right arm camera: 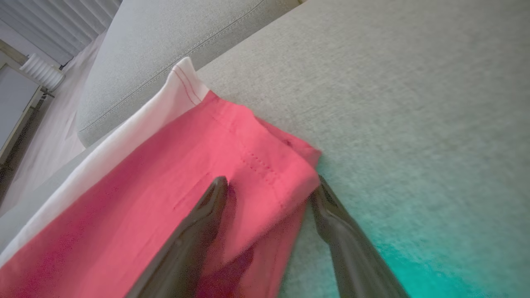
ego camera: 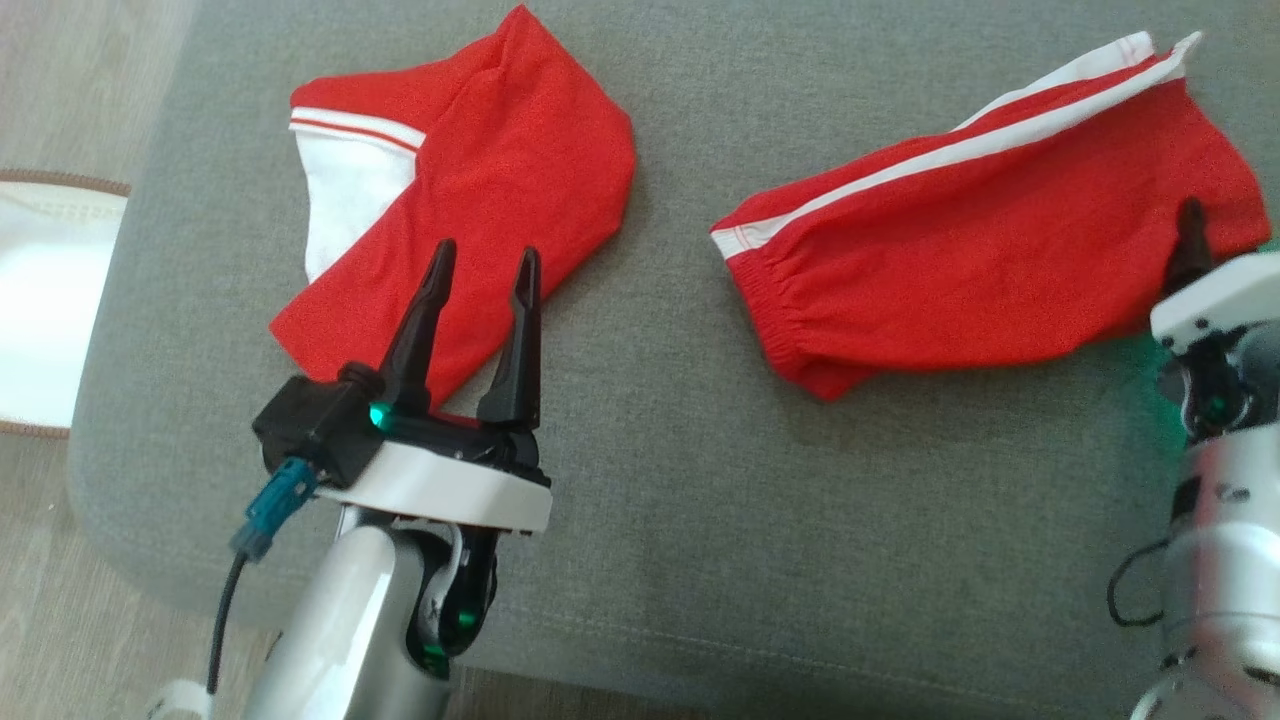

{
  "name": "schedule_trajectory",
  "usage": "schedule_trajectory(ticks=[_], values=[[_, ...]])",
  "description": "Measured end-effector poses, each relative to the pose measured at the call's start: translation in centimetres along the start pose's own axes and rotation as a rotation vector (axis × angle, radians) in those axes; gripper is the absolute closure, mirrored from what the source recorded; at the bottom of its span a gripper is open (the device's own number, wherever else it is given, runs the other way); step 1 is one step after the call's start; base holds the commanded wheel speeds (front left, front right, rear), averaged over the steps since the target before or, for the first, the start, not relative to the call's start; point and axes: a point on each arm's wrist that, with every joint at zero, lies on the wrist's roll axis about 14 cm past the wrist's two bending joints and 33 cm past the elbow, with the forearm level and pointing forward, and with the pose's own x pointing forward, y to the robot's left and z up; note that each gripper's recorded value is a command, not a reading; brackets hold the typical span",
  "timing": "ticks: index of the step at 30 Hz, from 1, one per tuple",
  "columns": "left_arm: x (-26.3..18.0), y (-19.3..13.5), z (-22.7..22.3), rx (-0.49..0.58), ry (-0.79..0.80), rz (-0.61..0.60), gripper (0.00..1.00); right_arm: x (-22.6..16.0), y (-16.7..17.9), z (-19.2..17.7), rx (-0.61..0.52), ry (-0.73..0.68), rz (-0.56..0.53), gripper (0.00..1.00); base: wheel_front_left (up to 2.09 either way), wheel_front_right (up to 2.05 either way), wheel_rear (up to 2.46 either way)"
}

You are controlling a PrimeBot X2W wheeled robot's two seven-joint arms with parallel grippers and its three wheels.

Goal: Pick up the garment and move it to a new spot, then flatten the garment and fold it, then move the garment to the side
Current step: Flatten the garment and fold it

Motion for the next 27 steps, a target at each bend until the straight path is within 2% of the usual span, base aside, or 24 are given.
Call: schedule_trajectory(ticks=[9, 10, 11, 12, 13, 21, 27], values=[[0.1, 0.6, -0.5, -0.007, 0.012, 0.017, 0.0, 1.8, 1.4, 0.1, -0.013, 0.025, 0.016, 0.0, 0.0, 0.0, 0.0], [0.2, 0.6, -0.5, -0.006, 0.012, 0.017, 0.0, 1.9, 1.6, 0.2, -0.016, 0.028, 0.017, 0.11, 0.0, 0.0, 0.0], [0.2, 0.6, -0.5, -0.006, 0.012, 0.017, 0.0, 1.9, 1.6, 0.2, -0.016, 0.028, 0.017, 0.61, 0.0, 0.0, 0.0], [0.3, 0.6, -0.4, -0.006, 0.012, 0.018, 0.0, 2.1, 1.7, 0.3, -0.019, 0.028, 0.018, 0.61, 0.0, 0.0, 0.0], [0.4, 0.6, -0.4, -0.005, 0.009, 0.016, 0.0, 2.2, 1.8, 0.4, -0.022, 0.028, 0.018, 1.0, 0.0, 0.0, 0.0], [1.0, -0.1, -0.3, -0.011, 0.002, -0.003, 0.0, 1.8, 1.1, 1.0, -0.003, -0.006, 0.002, 1.0, 0.0, 0.0, 0.0], [1.5, -1.5, -0.1, -0.02, -0.009, -0.045, 0.0, 0.1, -0.9, 4.4, 0.034, -0.138, -0.035, 1.0, 0.0, 0.0, 0.0]])
